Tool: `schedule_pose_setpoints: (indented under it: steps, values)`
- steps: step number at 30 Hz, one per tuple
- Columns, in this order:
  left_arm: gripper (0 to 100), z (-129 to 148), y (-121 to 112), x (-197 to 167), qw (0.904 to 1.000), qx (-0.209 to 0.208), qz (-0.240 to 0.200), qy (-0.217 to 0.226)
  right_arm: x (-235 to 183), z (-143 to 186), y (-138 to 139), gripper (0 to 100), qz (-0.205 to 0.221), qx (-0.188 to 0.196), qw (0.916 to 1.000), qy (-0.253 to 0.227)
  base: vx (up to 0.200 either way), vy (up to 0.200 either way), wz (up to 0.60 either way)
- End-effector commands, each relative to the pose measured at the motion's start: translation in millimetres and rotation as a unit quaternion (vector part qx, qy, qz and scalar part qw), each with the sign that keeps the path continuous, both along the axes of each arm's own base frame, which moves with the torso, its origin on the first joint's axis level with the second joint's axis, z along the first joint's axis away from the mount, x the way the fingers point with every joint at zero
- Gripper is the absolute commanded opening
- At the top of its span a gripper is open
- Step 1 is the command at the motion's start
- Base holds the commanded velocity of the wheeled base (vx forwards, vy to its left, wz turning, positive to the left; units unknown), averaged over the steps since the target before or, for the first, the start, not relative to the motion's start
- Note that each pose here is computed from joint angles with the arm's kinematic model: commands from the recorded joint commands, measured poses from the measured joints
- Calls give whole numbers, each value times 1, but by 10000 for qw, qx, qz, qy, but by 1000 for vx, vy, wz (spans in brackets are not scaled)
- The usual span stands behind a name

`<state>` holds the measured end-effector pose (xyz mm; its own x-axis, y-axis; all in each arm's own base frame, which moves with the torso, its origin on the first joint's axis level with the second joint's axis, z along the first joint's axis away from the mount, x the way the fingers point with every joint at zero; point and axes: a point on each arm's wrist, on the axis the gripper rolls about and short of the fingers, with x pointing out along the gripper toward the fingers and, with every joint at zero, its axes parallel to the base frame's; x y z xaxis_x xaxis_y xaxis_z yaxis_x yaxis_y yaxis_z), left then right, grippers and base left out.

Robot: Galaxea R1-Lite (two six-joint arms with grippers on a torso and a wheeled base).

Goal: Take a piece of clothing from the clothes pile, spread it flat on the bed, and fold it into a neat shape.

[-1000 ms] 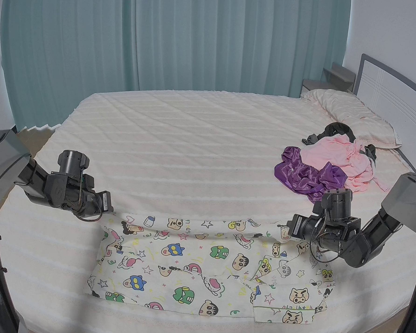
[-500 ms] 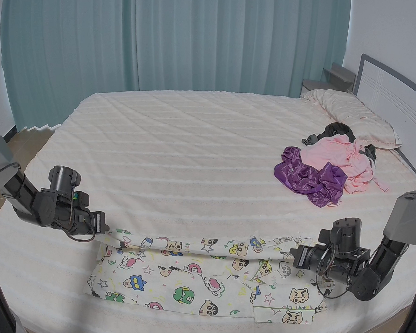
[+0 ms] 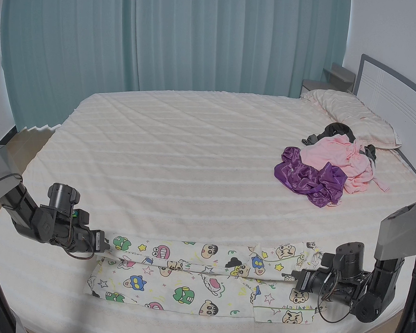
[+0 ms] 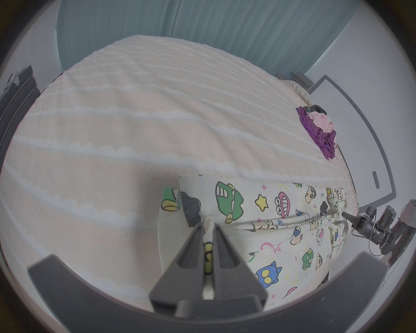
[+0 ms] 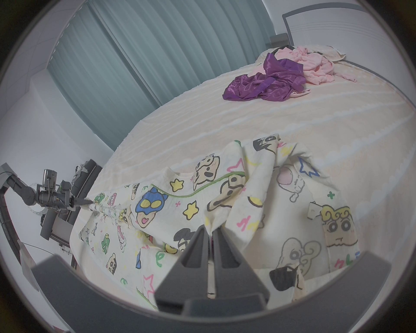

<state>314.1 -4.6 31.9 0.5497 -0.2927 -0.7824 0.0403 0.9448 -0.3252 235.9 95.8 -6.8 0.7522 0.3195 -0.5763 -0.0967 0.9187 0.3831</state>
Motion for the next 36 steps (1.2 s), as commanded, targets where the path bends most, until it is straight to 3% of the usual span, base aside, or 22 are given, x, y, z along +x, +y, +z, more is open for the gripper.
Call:
schedule_pose_setpoints:
  steps: [1, 2, 5, 10, 18, 23, 26, 28, 36]
  values:
    - [100, -9, -1, -7, 9997, -45, -40, 216, -12, -18, -4, 0, -31, -77, 9993, 356, 0, 0, 0]
    - [100, -9, -1, -7, 9998, -49, -34, 210, -12, -18, -4, 100, -40, -59, 9994, 346, 0, 0, 0]
    - [100, -9, 1, -7, 9997, -70, 20, 229, -14, -13, -5, 100, -127, 128, 9997, 184, 0, 0, 0]
    - [100, -9, 13, -16, 9984, -448, 67, 332, -14, 5, -15, 100, -515, 537, 9972, -43, 0, 0, 0]
    - [100, 4, 25, -18, 9910, -1097, 702, 322, -9, 8, -24, 100, -743, 585, 9955, -110, 0, 0, 0]
    - [100, 14, 26, -17, 9829, -1498, 1031, 288, 5, 10, -21, 100, -823, 815, 9928, -301, 0, 0, 0]
    - [100, 16, 26, -18, 9798, -1606, 1147, 321, 8, 7, -19, 100, -802, 857, 9927, -273, 0, 0, 0]
    - [100, 15, 26, -16, 9768, -1694, 1262, 355, 12, -11, -18, 100, -756, 830, 9937, 10, 0, 0, 0]
    - [100, 15, 24, -16, 9768, -1717, 1250, 266, 20, -20, -13, 100, -856, 1314, 9873, 240, 0, 0, 0]
